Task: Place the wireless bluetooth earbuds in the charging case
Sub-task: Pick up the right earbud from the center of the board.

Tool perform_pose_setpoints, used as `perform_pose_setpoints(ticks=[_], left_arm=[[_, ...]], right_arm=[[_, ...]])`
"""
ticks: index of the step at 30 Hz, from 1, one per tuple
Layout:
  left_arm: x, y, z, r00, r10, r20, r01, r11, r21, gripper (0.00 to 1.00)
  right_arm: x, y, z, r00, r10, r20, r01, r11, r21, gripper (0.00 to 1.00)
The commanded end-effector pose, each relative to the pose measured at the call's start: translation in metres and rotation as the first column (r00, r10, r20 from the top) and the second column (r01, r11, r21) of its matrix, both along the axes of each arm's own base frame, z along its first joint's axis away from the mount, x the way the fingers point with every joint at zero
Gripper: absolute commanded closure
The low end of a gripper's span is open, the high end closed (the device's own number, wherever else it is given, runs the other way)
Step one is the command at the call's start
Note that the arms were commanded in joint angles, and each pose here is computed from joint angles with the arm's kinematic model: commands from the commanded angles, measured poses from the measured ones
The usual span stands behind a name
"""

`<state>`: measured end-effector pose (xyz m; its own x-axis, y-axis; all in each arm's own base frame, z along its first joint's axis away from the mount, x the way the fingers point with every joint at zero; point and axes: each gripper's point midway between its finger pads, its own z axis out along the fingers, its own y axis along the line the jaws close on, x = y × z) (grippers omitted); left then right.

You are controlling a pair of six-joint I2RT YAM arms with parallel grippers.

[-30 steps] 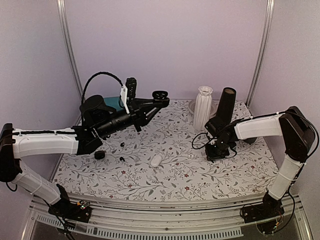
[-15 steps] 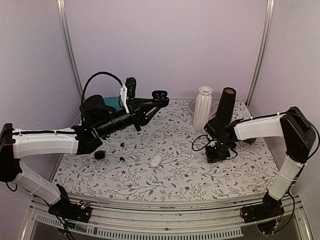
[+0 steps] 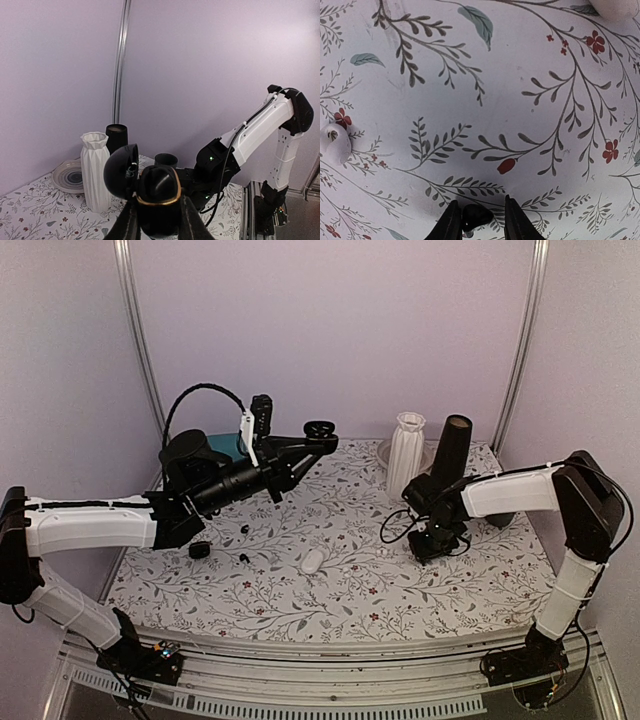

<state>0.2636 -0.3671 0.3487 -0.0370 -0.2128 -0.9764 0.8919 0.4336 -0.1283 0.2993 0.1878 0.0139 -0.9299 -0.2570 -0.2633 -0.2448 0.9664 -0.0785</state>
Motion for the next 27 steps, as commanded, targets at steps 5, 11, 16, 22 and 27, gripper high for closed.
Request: perform_pose_setpoints(ticks=[5,11,16,22,27], left_arm=[[0.001,0.006,0.007,1.000,0.005,0.007,-0.005,1.000,-0.018,1.00],[0.002,0.006,0.007,1.000,0.005,0.006,-0.005,1.000,-0.018,1.00],[0.000,0.008,0.008,1.000,0.006,0.009,-0.006,1.000,-0.017,1.00],[0.000,0.010,0.007,1.000,0.009,0.006,-0.008,1.000,-0.017,1.00],[-0.001,0.010,0.007,1.000,0.006,0.007,-0.006,1.000,-0.019,1.00]], right_arm=[[-0.006,-0.001,-0.014,0.998,0.032,-0.049,-0.034,0.998,-0.047,0.71],[-0.009,0.010,-0.017,0.996,-0.024,-0.081,0.026,0.999,0.022,0.70],[-0.012,0.012,-0.023,0.992,-0.058,-0.114,0.064,0.997,0.048,0.71],[-0.013,0.005,-0.023,0.989,-0.091,-0.116,0.097,0.994,0.045,0.71],[-0.014,0.003,-0.019,0.990,-0.094,-0.108,0.100,0.994,0.050,0.71]])
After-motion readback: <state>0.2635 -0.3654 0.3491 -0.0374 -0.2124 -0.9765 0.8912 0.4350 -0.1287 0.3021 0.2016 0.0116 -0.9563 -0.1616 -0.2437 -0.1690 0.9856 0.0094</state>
